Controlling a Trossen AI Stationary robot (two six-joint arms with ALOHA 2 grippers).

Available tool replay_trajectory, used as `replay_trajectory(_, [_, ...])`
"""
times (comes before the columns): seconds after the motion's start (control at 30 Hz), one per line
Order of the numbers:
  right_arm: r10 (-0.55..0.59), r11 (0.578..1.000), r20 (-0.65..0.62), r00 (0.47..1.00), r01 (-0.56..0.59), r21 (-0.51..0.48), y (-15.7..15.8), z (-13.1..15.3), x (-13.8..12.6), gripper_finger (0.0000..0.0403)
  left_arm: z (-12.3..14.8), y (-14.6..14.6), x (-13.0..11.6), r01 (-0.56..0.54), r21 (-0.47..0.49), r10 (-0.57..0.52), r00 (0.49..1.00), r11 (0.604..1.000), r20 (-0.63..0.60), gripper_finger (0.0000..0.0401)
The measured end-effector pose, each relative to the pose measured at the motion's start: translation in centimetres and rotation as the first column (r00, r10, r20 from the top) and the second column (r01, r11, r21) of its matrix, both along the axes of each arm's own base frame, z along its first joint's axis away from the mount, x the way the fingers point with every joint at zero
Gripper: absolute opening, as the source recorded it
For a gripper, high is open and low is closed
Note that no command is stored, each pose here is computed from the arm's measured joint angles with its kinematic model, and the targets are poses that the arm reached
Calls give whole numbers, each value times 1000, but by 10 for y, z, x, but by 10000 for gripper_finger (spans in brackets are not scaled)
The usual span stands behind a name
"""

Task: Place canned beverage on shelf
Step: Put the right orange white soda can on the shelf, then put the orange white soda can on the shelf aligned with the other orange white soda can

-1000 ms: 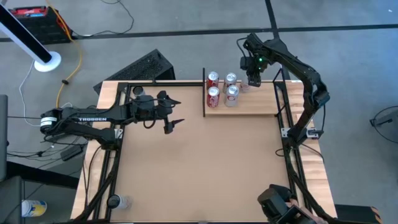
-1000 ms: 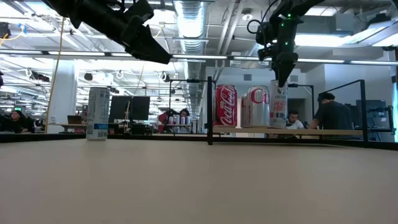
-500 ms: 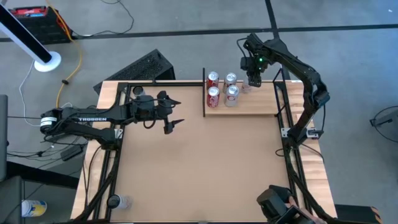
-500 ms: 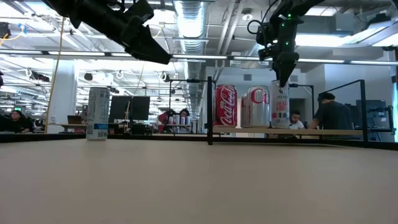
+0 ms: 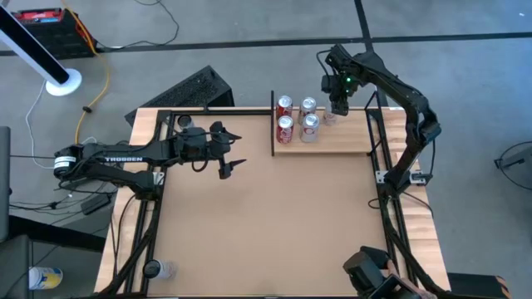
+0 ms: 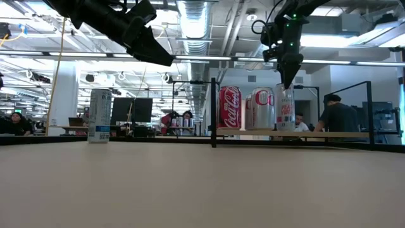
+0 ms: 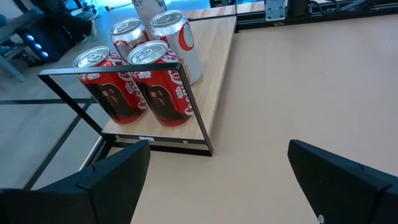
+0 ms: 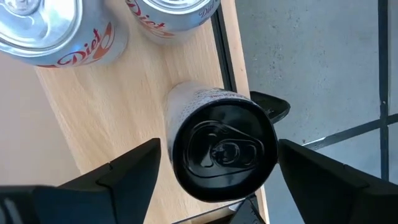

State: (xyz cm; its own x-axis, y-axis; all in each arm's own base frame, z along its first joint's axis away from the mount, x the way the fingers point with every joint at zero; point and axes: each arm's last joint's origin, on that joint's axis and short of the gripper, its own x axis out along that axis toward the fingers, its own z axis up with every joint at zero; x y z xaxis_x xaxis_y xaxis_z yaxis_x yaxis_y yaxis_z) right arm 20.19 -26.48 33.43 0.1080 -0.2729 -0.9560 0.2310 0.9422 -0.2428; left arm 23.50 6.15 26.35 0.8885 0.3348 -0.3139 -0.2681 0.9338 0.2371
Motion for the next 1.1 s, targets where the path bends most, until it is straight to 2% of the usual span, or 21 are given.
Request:
replay_trajectory(0.23, [1, 998, -58, 998, -5, -65, -2, 2, 0, 365, 0, 0, 0, 0, 0, 0, 1000, 1000, 0, 367])
replay_trajectory(0.43, [-8, 994, -12, 1000, 6, -106, 0, 21, -1, 364, 0, 0, 0, -3, -7, 3, 1000, 1000, 3, 367])
replay_trajectory(0.6, [19, 994, 54, 998, -14, -109, 16, 40, -5, 364, 0, 0, 0, -5, -13, 5, 1000, 1000, 5, 367])
replay_trajectory(0.8, [33, 989, 154, 988, -10, -147, 51, 69, -11, 363, 0, 0, 0, -8, -21, 8, 1000, 1000, 8, 367])
replay_trajectory(0.87, [48, 995, 239, 970, -25, -99, 69, 79, -13, 363, 0, 0, 0, -13, -37, 14, 1000, 999, 12, 367])
replay_trajectory(0.97, [87, 994, 371, 925, -104, 27, 99, 90, -14, 363, 7, 0, -1, -23, -68, 22, 1000, 997, -20, 367])
replay_trajectory(1.1, [156, 948, 497, 854, -270, 167, 141, 101, -9, 363, 23, -1, -5, -58, -135, 45, 994, 989, -99, 367])
